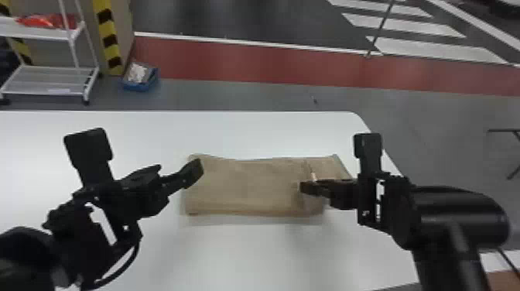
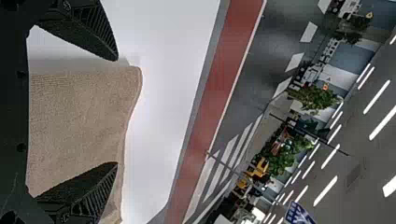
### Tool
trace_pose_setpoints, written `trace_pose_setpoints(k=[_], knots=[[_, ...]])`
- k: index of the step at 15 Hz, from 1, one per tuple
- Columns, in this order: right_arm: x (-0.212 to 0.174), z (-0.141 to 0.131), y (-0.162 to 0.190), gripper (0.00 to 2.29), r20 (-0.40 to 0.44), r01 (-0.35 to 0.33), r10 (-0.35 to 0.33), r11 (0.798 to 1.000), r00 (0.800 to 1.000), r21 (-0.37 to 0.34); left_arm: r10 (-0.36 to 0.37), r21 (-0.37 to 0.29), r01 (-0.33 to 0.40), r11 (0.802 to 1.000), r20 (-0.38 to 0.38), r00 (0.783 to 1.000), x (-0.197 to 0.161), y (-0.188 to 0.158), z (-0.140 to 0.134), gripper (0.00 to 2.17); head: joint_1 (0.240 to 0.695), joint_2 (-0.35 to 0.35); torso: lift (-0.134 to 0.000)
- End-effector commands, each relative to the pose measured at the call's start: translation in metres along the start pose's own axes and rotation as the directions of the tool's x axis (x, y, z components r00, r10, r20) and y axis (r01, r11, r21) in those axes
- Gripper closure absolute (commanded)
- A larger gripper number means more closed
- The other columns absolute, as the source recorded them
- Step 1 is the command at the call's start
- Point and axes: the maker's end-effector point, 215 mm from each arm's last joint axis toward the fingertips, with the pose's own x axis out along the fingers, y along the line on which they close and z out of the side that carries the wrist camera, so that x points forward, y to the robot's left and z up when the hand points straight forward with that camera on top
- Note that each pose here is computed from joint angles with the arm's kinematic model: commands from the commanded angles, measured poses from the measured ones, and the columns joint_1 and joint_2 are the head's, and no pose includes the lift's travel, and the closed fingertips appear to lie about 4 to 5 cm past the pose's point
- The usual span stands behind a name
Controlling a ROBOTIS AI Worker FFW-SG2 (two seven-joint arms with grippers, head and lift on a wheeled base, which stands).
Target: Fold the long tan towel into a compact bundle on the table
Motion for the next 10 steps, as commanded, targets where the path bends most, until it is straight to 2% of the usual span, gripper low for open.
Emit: trace_pose_setpoints(k=[1, 2, 10], knots=[[-0.001, 0.001, -0.003, 0.82, -0.006, 0.029, -0.029, 0.999, 1.0, -0.031, 0.0, -0.002, 0.0, 1.0, -0.002, 1.0, 0.0, 0.0, -0.001, 0.09, 0.695, -0.21, -0.125], [-0.001, -0.001, -0.003, 0.94, -0.011, 0.027, -0.028, 0.999, 1.0, -0.029, -0.001, -0.004, 0.001, 1.0, -0.003, 1.0, 0.0, 0.0, -0.002, 0.09, 0.695, -0.211, -0.125], [-0.003, -0.01, -0.007, 0.94, -0.04, 0.032, -0.033, 0.999, 0.999, -0.01, -0.004, -0.003, 0.004, 1.0, -0.025, 1.0, -0.005, -0.002, -0.012, 0.09, 0.695, -0.221, -0.125]])
